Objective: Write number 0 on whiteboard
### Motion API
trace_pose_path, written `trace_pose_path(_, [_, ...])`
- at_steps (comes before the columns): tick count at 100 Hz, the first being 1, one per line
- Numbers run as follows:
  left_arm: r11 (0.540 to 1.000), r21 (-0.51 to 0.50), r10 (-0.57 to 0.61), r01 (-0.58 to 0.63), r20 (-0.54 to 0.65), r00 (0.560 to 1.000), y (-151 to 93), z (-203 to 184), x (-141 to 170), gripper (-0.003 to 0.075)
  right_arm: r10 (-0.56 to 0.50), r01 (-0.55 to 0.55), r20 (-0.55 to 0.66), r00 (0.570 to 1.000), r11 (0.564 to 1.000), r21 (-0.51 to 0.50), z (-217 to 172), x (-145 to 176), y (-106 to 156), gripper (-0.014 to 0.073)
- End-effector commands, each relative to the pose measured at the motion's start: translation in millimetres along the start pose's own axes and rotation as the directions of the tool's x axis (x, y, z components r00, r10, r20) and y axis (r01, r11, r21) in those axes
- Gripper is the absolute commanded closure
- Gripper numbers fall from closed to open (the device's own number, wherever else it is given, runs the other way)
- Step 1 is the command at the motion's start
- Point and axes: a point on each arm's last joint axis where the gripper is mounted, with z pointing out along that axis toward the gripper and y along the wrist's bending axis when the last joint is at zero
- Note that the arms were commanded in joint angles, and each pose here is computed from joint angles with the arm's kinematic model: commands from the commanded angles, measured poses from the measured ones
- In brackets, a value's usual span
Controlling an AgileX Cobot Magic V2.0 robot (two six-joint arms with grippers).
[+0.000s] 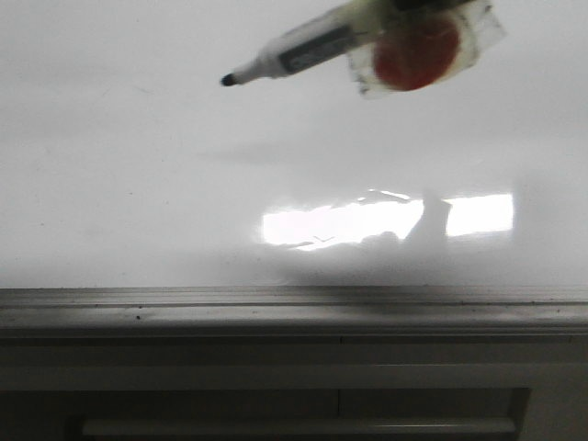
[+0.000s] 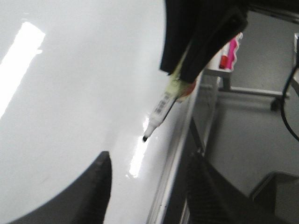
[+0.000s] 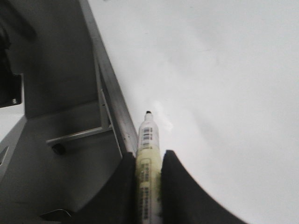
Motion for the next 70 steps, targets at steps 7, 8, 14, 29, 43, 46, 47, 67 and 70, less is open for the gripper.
trace_pose_path(7, [0.95, -0.194, -0.208, 0.246, 0.196, 0.958, 18.7, -62.4, 15.8, 0.0594, 0.03, -0.045, 0.104, 0.994, 0.989, 0.142, -34.5, -0.4, -1.6, 0.0642])
trace_pose_path(8, [0.945, -0.199, -0.219, 0.258, 0.198, 0.955, 18.7, -63.7, 18.6, 0.0606, 0.03, -0.046, 0.107, 0.994, 0.987, 0.154, -37.4, 0.9, -1.0, 0.0642])
trace_pose_path(14, [0.907, -0.226, -0.292, 0.355, 0.269, 0.918, 19.8, -83.3, 34.8, 0.0653, 0.043, -0.064, 0.11, 0.993, 0.978, 0.2, -47.7, 7.6, 1.3, 0.0642])
trace_pose_path(29, [0.851, -0.258, -0.36, 0.457, 0.347, 0.866, 16.0, -103.4, 73.8, 0.074, 0.081, -0.099, 0.068, 0.994, 0.937, 0.335, -65.7, 15.3, -3.1, 0.0642])
trace_pose_path(43, [0.827, -0.278, -0.388, 0.488, 0.345, 0.855, 12.8, -97.6, 92.4, 0.074, 0.17, -0.166, 0.021, 0.985, 0.917, 0.363, -70.8, 5.5, -12.0, 0.0641])
trace_pose_path(46, [0.829, -0.279, -0.389, 0.485, 0.336, 0.858, 12.0, -95.1, 93.9, 0.074, 0.195, -0.187, 0.014, 0.981, 0.915, 0.358, -70.8, 1.8, -13.9, 0.0641])
trace_pose_path(47, [0.829, -0.279, -0.389, 0.485, 0.334, 0.858, 11.8, -94.5, 94.2, 0.074, 0.208, -0.198, 0.009, 0.978, 0.914, 0.354, -70.6, -0.2, -14.9, 0.0641])
trace_pose_path(67, [0.841, -0.269, -0.385, 0.47, 0.314, 0.868, 7.9, -82.6, 98.9, 0.074, 0.249, -0.228, -0.031, 0.968, 0.922, 0.312, -63.5, -23.6, -28.8, 0.064])
trace_pose_path(70, [0.841, -0.268, -0.384, 0.47, 0.316, 0.868, 7.9, -82.6, 98.7, 0.074, 0.246, -0.226, -0.026, 0.969, 0.923, 0.312, -62.3, -26.0, -30.4, 0.064])
